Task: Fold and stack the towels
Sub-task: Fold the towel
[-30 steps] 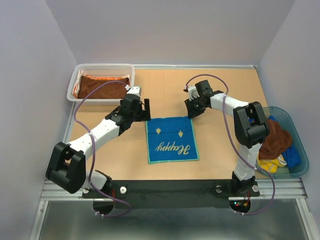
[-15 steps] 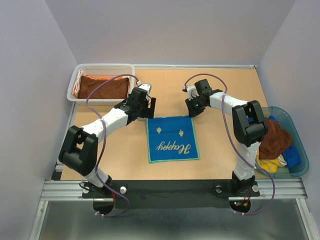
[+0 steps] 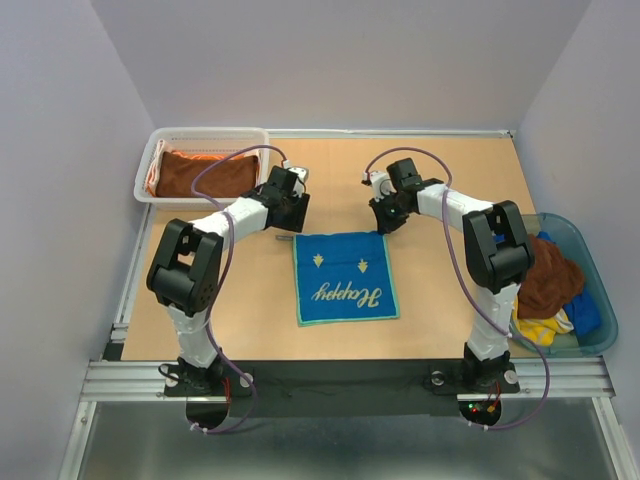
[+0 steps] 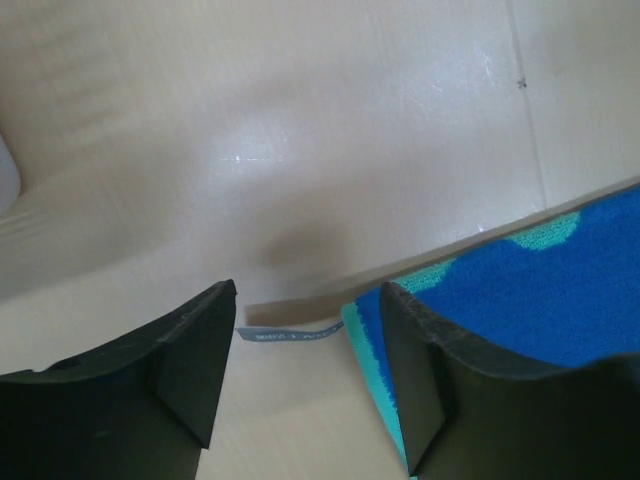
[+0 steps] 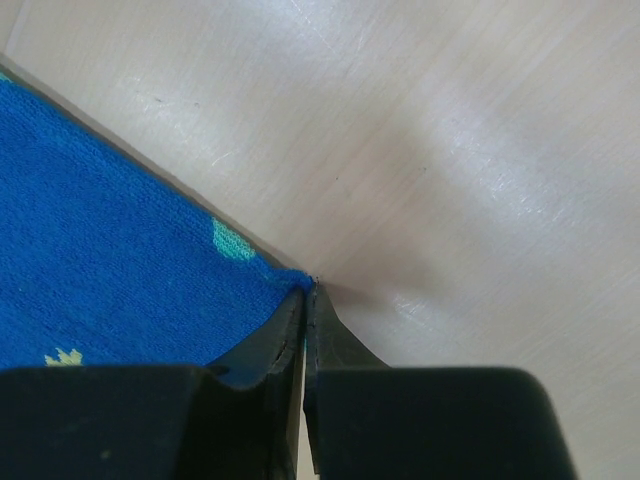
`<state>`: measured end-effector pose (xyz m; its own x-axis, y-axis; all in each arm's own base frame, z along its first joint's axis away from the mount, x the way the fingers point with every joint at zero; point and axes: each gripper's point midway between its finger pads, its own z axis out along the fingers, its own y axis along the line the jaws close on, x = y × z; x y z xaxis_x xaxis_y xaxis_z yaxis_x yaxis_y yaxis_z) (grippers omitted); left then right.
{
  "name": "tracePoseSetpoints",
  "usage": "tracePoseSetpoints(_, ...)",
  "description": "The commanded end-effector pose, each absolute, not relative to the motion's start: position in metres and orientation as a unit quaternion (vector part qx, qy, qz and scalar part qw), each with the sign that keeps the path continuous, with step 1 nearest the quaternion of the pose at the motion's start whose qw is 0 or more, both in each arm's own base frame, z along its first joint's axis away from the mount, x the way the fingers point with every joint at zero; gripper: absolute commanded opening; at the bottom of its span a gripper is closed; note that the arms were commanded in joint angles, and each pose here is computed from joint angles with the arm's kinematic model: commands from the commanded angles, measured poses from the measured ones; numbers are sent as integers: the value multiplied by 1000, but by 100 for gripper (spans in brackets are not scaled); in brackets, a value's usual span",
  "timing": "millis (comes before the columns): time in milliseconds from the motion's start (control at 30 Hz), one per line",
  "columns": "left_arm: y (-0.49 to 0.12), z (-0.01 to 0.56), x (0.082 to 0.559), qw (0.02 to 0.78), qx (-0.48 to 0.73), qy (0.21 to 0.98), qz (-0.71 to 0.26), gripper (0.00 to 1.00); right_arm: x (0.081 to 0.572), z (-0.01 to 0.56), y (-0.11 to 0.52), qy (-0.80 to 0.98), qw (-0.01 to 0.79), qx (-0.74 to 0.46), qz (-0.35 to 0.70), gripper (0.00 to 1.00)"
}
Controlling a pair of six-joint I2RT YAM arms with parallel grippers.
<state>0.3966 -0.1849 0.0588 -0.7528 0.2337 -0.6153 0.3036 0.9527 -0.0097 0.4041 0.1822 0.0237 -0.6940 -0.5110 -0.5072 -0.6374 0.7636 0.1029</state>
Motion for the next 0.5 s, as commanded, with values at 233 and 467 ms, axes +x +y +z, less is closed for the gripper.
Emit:
tracePoseSetpoints(233, -205, 58, 395, 302, 171, 931, -116, 57, 377, -13, 169, 926, 158, -328, 103, 1)
tracePoseSetpoints(467, -207, 47, 391, 288, 175, 934, -122, 55, 376, -14, 168, 927, 156, -325, 102, 1)
